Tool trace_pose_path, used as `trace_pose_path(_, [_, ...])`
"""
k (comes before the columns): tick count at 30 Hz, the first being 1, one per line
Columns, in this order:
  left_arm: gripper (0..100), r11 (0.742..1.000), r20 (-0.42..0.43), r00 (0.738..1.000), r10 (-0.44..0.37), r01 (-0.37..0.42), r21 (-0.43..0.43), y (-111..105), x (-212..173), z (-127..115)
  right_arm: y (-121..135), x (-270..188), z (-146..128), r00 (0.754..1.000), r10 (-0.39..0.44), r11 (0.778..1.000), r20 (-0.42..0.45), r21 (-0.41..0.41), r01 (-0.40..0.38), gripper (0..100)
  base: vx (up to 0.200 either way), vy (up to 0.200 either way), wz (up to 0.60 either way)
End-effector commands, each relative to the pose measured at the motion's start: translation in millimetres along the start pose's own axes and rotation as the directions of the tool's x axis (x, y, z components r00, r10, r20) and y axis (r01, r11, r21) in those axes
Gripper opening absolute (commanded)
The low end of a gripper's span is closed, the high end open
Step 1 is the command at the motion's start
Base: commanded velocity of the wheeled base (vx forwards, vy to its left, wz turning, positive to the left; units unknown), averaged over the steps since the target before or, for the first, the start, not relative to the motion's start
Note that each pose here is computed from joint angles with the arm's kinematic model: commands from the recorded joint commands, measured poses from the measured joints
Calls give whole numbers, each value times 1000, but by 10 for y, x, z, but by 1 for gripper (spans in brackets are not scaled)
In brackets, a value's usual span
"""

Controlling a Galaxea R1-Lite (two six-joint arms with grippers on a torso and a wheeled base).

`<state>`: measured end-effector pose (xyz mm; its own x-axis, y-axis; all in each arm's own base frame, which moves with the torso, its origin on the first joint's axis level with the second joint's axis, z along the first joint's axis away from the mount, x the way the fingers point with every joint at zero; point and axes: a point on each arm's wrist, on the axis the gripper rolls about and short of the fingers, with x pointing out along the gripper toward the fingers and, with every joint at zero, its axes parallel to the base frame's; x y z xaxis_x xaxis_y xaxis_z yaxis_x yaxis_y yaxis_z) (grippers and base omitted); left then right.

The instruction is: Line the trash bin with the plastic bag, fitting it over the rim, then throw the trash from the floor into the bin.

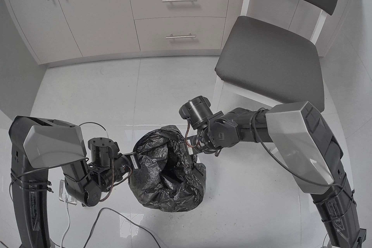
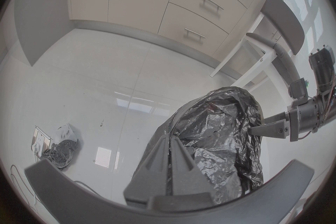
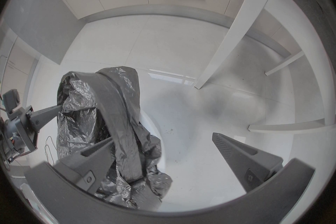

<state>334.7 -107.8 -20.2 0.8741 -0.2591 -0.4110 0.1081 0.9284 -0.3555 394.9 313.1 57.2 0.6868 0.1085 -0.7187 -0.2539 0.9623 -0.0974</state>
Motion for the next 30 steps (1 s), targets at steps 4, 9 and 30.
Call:
trace_pose_path(4, [0, 1000, 20, 1000, -16, 16, 4, -60, -74, 78, -35, -74, 62, 998, -48, 999, 28, -22, 49, 100, 0, 0, 0])
trace_pose_path(9, [0, 1000, 9, 1000, -18, 17, 7, -63, -54, 41, -84, -11, 50, 997, -68, 997, 25, -32, 69, 100, 0, 0, 0])
trace_pose_path(30, [0, 1000, -11, 1000, -4, 4, 6, -11, 14, -42, -334, 920, -744, 949, -184, 974, -256, -176, 142, 100, 0, 0, 0])
